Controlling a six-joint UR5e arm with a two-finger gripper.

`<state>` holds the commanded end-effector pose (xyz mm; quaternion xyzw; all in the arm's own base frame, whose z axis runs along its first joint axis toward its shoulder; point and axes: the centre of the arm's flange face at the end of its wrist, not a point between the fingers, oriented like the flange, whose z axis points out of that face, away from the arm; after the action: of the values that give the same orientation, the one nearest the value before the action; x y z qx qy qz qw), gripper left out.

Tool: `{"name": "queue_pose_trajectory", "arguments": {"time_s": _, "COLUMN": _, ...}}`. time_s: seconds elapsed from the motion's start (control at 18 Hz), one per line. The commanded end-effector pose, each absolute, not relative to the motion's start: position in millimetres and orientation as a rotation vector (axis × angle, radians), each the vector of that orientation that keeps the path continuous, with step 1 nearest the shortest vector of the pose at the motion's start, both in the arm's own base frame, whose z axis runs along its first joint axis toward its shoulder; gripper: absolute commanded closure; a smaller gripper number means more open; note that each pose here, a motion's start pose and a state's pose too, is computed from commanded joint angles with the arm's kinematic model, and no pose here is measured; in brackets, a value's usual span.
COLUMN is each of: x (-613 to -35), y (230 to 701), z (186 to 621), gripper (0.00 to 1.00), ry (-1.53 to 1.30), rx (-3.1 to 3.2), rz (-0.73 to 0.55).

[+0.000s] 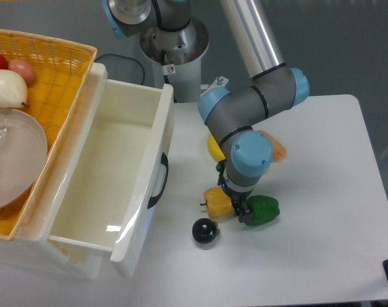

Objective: Pick up the yellow pepper
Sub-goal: 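Close the gripper around the yellow bell pepper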

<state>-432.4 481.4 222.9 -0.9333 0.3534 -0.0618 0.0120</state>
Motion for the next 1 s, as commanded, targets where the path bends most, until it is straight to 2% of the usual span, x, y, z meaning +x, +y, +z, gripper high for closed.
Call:
{"name": "queue_pose_trajectory", "arguments": {"time_s": 0.56, "x": -426, "y": 477, "z": 207, "gripper": 0.02, "ry": 1.08, "rx": -2.896, "rz": -0.19}}
{"name": "queue_pose_trajectory", "arguments": {"time_s": 0.61, "x": -426, "y": 476, "z": 206, "gripper": 0.14, "ry": 1.073, "rx": -2.899, "rz": -0.193}}
{"name": "queue_pose_trajectory", "arguments": {"time_s": 0.67, "x": -427, "y": 476, "z": 207, "gripper": 0.33, "ry": 1.069, "rx": -2.9, "rz": -0.191}}
{"name": "queue_pose_trajectory", "arguments": {"time_s": 0.72, "x": -428, "y": 477, "z": 210, "gripper": 0.42, "ry": 1.071, "rx": -2.898, "rz": -0.181}}
{"name": "queue_pose_trajectory", "arguments": {"time_s": 0.78, "x": -430, "y": 479, "z": 212, "gripper": 0.59, "ry": 1.07, "rx": -2.896, "rz": -0.175}}
{"name": "queue_pose_trajectory", "arguments": {"time_s": 0.89, "x": -432, "y": 481, "z": 214, "gripper": 0.84, "ry": 1.068, "rx": -2.895, "rz": -0.171}}
{"name": "queue_pose_trajectory", "arguments": {"time_s": 1.0, "x": -433, "y": 481, "z": 215, "gripper": 0.87, "ry": 1.049, "rx": -2.894, "rz": -0.172}}
